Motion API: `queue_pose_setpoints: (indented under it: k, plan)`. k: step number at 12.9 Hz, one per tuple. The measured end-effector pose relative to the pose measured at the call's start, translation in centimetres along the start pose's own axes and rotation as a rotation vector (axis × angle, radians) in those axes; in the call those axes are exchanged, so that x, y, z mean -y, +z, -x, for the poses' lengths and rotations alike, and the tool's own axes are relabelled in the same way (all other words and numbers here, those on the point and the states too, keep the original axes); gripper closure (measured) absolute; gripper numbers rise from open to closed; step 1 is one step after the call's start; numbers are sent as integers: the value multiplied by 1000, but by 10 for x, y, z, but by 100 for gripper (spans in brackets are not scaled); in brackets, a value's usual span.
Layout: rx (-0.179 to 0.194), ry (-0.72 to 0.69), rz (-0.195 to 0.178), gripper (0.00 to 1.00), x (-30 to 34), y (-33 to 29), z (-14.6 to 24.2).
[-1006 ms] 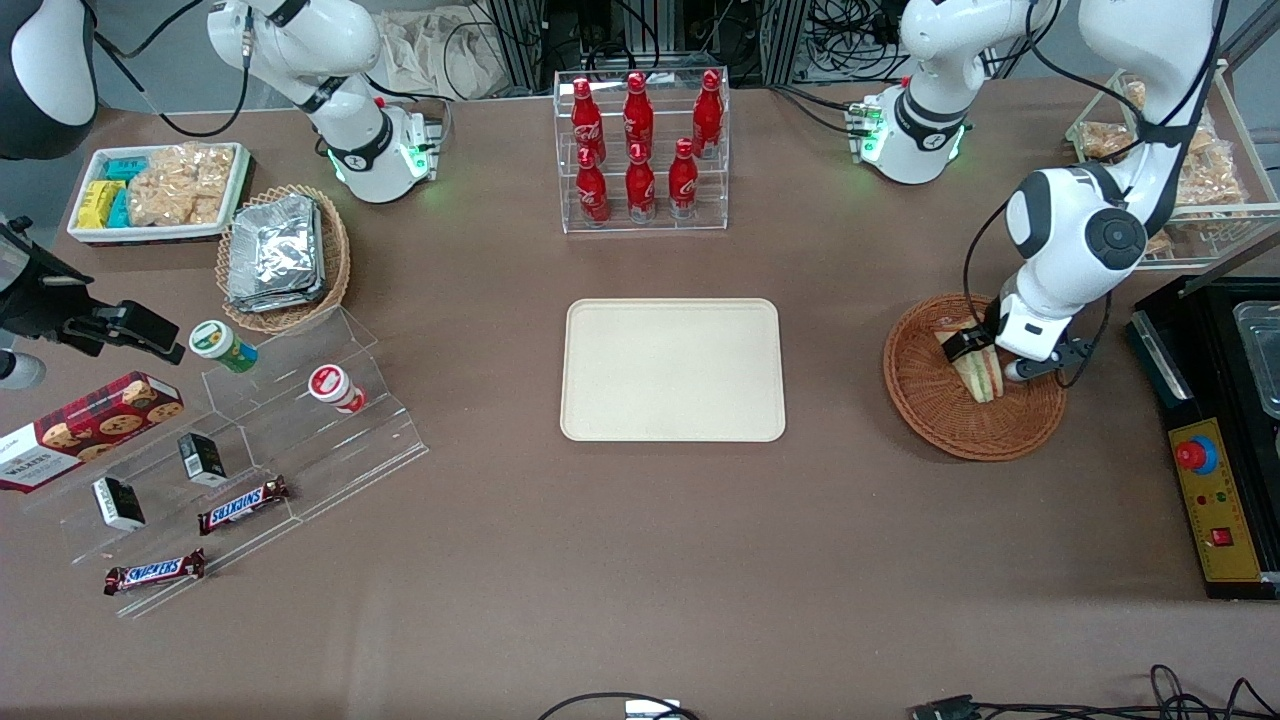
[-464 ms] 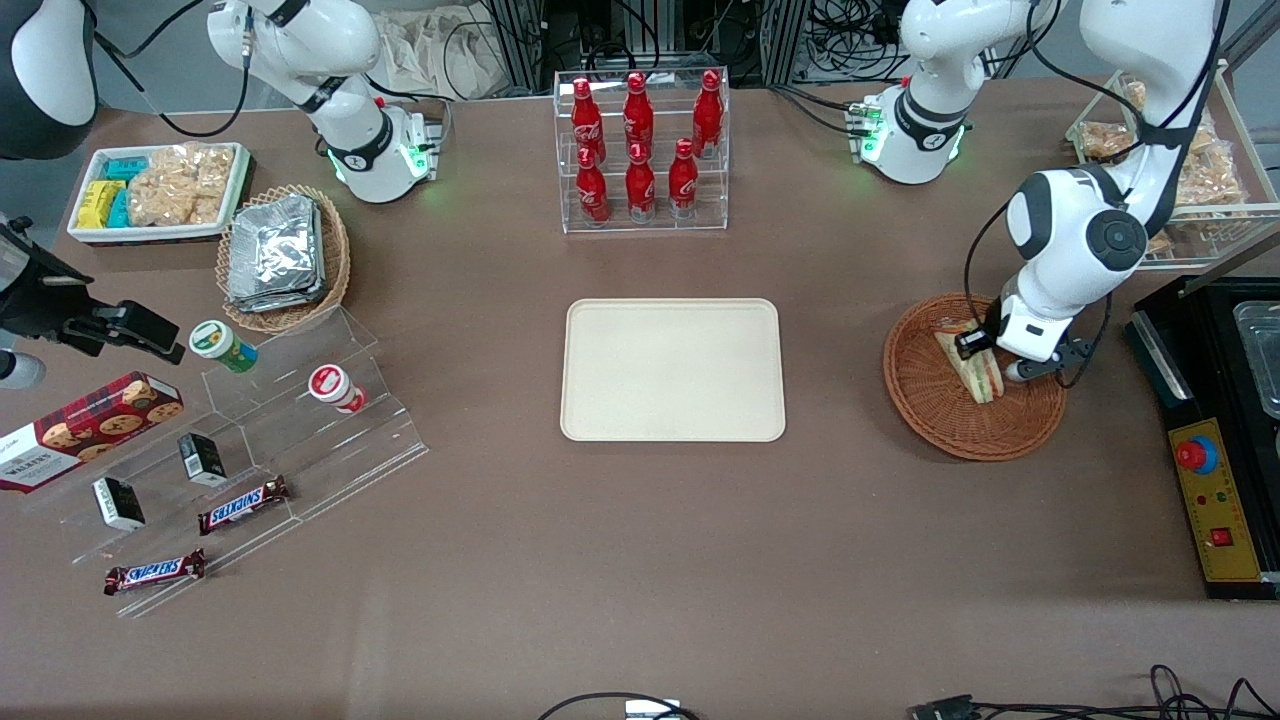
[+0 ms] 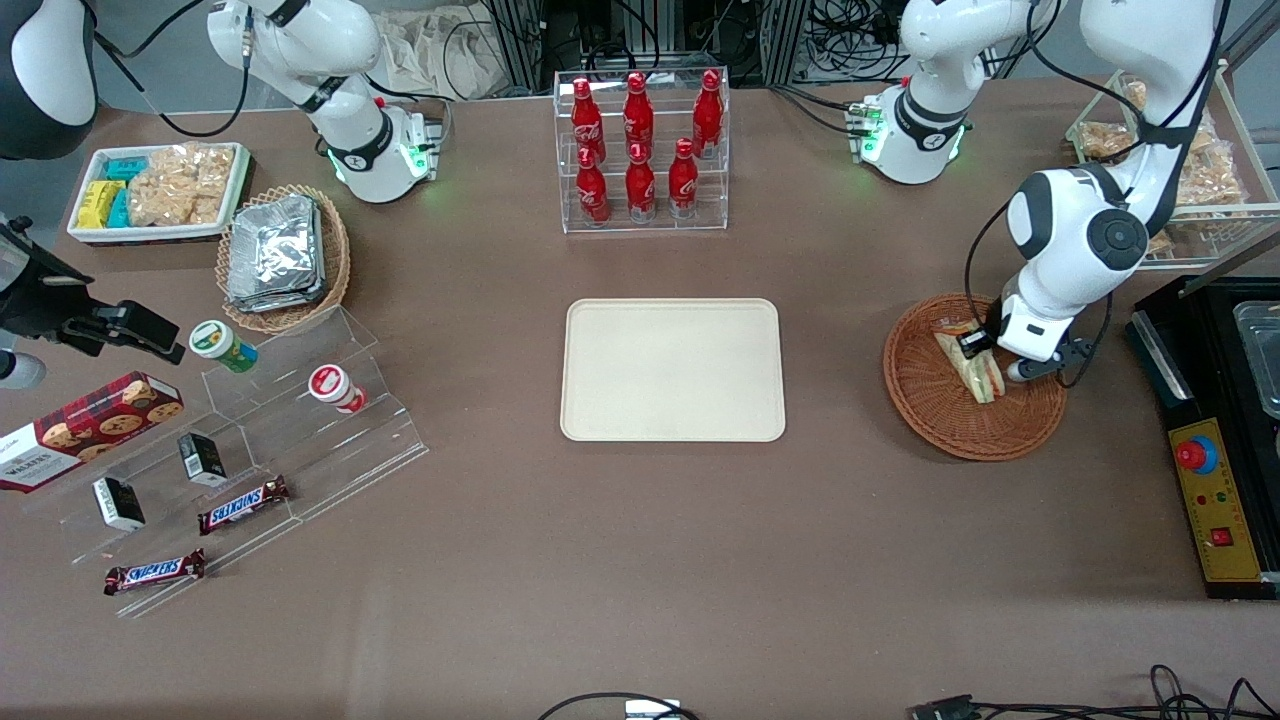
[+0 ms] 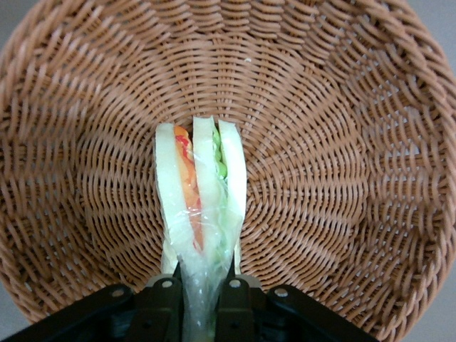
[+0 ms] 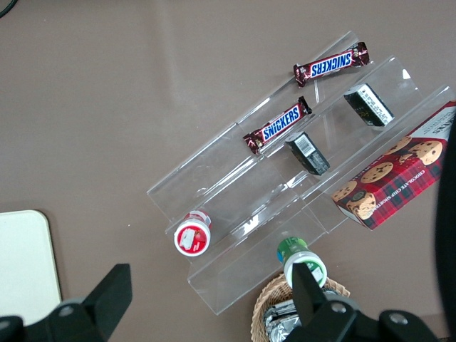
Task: Place sandwich from basket to tray
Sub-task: 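Lift the sandwich up out of the basket with the left gripper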
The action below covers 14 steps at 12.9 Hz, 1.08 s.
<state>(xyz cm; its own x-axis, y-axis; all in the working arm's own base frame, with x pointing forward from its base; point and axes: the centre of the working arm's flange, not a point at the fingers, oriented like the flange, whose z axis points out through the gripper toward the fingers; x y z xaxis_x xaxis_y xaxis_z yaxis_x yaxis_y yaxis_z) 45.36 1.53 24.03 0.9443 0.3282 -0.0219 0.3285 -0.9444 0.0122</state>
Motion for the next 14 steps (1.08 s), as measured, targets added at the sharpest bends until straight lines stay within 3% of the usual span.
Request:
queue_pose_setpoints:
  k: [3, 7, 10, 14]
  plan:
    - [35, -4, -35, 84, -1, -41, -12]
    - [113, -19, -83, 85, -26, -182, -57]
    - [124, -42, -71, 85, -57, -278, -81]
    - [157, -87, -65, 85, -135, -299, -77]
